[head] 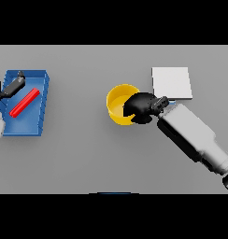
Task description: Pick up the red beaker and tilt it to pour out 1 green nut into yellow bowl. Pick up the yellow bowl and place it on the metallic measuring scale.
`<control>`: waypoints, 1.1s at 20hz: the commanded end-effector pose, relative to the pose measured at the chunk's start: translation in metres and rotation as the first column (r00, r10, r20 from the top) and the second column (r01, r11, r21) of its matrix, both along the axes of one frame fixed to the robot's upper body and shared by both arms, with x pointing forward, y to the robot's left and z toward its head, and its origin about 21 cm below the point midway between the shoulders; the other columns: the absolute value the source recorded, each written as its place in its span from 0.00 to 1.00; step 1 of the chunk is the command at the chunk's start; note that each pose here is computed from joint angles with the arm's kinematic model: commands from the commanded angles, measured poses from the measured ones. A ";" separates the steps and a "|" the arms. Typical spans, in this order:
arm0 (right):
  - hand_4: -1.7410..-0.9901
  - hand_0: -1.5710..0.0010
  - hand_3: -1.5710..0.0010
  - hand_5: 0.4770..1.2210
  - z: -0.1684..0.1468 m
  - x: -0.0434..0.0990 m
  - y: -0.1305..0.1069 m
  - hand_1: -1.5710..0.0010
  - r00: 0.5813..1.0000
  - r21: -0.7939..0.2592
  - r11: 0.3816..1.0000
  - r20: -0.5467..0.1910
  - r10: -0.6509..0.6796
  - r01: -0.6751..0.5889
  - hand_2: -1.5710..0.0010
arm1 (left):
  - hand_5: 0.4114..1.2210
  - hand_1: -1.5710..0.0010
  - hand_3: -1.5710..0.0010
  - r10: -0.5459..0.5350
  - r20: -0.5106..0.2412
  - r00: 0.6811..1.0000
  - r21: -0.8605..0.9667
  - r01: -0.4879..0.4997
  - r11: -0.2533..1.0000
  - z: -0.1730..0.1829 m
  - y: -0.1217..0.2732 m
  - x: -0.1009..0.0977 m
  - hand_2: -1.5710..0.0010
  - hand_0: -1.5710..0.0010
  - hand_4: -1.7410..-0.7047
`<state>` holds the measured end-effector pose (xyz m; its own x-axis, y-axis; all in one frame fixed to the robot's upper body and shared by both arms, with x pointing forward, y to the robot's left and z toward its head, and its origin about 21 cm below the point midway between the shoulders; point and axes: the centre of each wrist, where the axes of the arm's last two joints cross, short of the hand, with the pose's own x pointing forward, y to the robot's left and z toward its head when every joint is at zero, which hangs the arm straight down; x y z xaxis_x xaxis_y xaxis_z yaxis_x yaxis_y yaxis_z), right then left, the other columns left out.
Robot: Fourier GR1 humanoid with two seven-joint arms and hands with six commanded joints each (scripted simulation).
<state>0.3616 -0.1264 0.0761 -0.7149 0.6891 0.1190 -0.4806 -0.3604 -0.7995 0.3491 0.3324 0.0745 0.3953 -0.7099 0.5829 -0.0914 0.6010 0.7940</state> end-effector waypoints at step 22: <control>0.00 0.00 0.25 1.00 0.063 0.046 -0.100 0.00 0.918 0.111 0.941 0.209 -0.337 0.321 0.04 | 0.35 1.00 1.00 0.009 0.004 1.000 -0.006 -0.009 1.000 0.013 0.002 -0.003 1.00 1.00 0.97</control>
<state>0.4075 -0.2263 0.1386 -0.4597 0.8872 0.0406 -0.3697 -0.1496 -0.9170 0.3462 0.3348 0.0876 0.3986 -0.7028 0.5893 -0.1004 0.6053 0.7897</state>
